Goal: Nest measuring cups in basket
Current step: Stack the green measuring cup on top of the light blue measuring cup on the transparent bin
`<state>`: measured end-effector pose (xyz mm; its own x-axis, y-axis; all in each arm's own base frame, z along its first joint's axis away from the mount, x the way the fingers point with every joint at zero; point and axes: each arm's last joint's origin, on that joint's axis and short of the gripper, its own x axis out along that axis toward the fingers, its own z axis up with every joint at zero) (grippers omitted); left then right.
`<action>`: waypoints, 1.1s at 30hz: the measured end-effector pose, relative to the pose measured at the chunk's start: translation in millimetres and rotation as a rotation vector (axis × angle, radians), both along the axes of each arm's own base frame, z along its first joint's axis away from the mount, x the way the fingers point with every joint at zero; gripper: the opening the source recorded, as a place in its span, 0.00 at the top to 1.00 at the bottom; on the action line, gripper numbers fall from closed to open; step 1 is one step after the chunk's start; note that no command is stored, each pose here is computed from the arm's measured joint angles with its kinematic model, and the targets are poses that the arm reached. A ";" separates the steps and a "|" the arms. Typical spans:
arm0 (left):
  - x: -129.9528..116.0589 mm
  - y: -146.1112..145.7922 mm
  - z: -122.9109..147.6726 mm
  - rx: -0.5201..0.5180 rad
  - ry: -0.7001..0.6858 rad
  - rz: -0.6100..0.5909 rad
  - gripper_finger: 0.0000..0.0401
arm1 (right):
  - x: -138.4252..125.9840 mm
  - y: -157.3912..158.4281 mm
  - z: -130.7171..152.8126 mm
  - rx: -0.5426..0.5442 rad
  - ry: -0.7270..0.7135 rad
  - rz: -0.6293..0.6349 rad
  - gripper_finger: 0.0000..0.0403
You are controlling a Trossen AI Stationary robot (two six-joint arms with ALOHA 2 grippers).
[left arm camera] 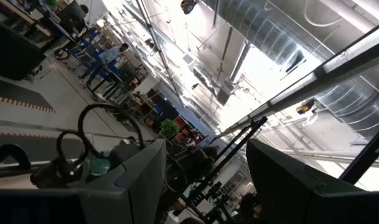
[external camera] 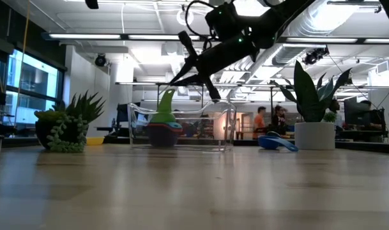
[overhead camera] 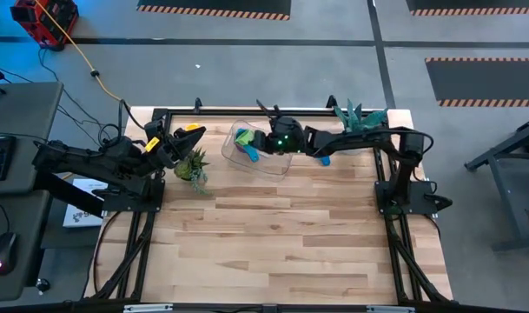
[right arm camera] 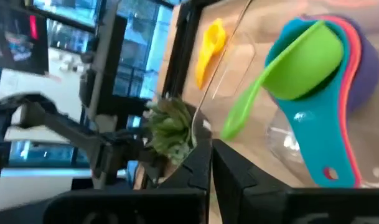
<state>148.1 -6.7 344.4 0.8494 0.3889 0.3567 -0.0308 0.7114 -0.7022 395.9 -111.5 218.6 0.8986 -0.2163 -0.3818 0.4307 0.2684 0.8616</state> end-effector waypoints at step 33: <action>0.2 -0.1 -0.4 0.001 0.004 -0.001 0.46 | -14.2 -23.3 14.8 -0.020 -0.001 -0.025 1.00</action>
<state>148.3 -6.7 344.1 0.8511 0.3881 0.3535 -0.0333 0.7119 -0.7015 381.7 -134.8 233.4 0.8932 -0.2457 -0.3765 0.4366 0.2748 0.8566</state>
